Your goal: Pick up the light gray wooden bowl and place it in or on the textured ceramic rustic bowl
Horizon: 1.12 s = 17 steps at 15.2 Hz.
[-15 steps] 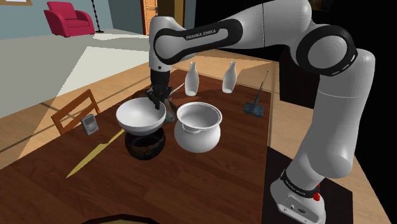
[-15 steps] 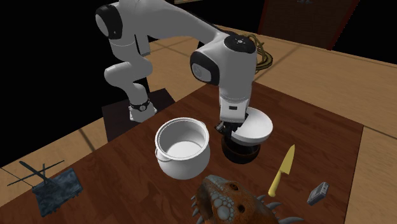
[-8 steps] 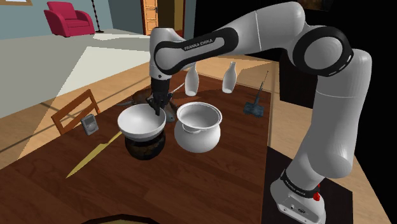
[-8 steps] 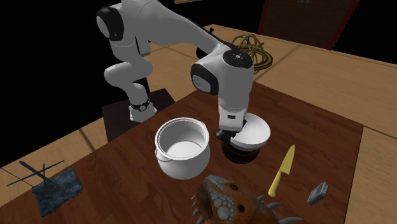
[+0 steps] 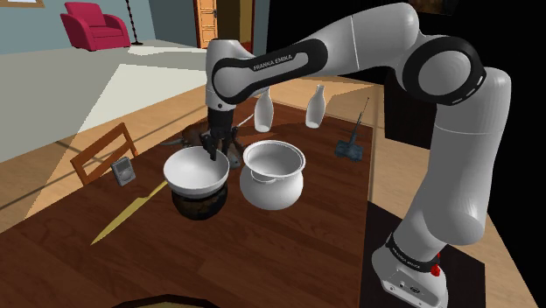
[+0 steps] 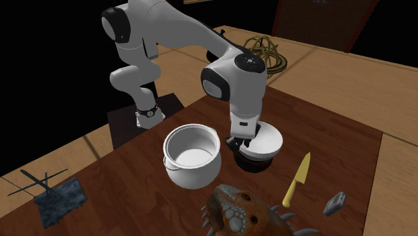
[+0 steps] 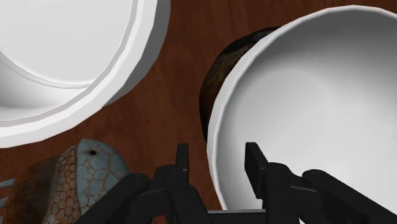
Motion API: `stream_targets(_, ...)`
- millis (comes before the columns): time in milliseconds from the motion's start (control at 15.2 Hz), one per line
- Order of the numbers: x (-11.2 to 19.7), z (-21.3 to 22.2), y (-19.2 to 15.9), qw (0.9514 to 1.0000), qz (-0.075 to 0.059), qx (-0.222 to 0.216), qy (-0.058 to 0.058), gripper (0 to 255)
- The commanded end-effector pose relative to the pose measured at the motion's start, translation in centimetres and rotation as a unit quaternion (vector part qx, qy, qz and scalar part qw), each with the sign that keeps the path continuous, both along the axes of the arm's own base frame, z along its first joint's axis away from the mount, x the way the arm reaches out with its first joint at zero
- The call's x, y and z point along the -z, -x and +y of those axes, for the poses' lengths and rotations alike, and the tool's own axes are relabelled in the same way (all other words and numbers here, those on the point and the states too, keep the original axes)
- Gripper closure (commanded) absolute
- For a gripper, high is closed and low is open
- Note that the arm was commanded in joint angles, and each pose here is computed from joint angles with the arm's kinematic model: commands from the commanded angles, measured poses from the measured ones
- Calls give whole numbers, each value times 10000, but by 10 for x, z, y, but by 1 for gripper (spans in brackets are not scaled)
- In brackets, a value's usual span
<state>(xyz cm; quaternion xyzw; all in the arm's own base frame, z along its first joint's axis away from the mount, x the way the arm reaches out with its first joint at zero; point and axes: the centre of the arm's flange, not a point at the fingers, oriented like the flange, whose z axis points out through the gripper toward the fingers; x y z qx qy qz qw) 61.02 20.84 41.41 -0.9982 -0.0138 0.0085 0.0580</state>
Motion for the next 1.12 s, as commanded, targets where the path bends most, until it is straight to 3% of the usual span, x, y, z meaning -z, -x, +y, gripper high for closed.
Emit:
stream_targets(0,0,0,0,10000,-2,0,-1,0)
stream_targets(264,0,0,0,10000,-2,0,-1,0)
stream_targets(528,-50,-6,-1,10000,-2,0,-1,0)
stream_targets(1056,-50,-6,-1,10000,-2,0,-1,0)
